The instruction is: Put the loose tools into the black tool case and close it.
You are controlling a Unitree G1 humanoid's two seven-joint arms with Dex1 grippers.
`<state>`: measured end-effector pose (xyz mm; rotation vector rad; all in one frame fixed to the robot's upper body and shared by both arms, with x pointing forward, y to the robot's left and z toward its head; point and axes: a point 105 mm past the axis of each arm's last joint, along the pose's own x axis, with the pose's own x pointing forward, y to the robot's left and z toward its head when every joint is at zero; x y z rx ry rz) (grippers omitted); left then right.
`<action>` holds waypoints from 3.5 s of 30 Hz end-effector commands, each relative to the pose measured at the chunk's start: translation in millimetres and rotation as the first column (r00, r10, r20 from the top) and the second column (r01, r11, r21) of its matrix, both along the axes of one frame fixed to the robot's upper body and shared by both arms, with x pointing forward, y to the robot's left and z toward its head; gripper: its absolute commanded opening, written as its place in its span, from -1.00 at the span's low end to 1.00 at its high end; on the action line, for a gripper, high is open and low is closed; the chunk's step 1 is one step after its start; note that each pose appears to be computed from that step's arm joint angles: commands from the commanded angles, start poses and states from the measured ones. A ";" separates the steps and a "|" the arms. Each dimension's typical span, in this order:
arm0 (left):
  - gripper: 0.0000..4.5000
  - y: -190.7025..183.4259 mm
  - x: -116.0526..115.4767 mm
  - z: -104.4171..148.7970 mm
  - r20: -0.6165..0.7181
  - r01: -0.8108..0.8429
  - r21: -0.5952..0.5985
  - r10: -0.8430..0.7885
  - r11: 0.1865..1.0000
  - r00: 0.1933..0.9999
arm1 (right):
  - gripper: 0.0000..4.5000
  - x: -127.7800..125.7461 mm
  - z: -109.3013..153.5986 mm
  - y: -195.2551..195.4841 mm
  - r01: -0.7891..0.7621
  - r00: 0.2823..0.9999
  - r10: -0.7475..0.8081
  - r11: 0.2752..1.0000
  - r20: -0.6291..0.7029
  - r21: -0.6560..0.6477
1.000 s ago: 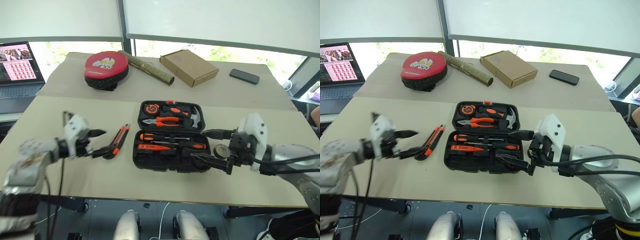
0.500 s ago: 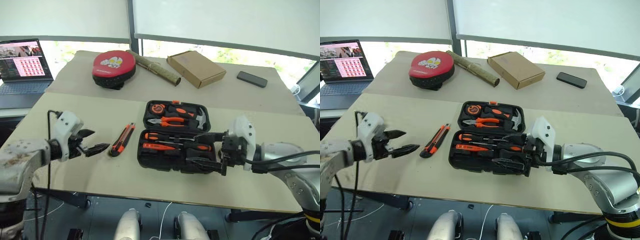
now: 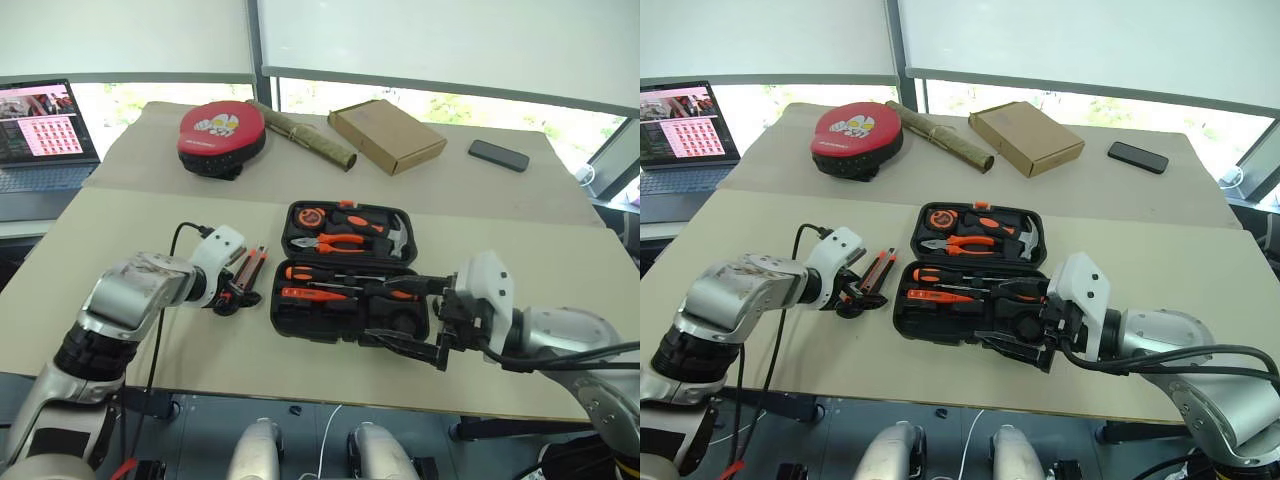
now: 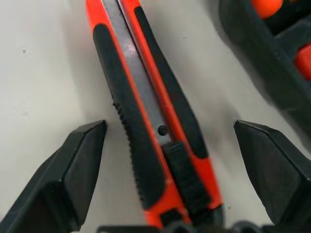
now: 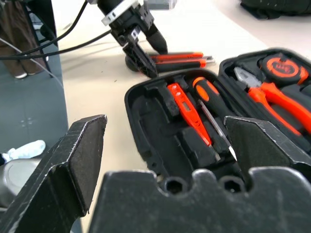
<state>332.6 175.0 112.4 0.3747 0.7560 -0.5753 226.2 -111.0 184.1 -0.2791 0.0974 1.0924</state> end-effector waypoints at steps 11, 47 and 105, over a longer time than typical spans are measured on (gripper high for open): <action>-0.25 14.5 -5.4 -37.1 -0.087 -0.080 -0.014 0.078 0.997 0.993 | 1.00 -9.8 2.5 -3.8 0.055 0.998 -0.054 0.998 0.033 -0.018; -0.26 -121.6 -36.0 30.2 -0.021 0.936 0.083 -0.939 0.341 0.344 | 1.00 -24.7 2.8 -47.3 0.291 0.957 -0.291 0.957 -0.013 -0.005; -0.98 -112.1 -39.4 1.8 -0.127 0.939 0.115 -0.933 0.324 0.338 | 1.00 -22.6 -0.5 -40.6 0.275 0.961 -0.275 0.961 -0.036 -0.003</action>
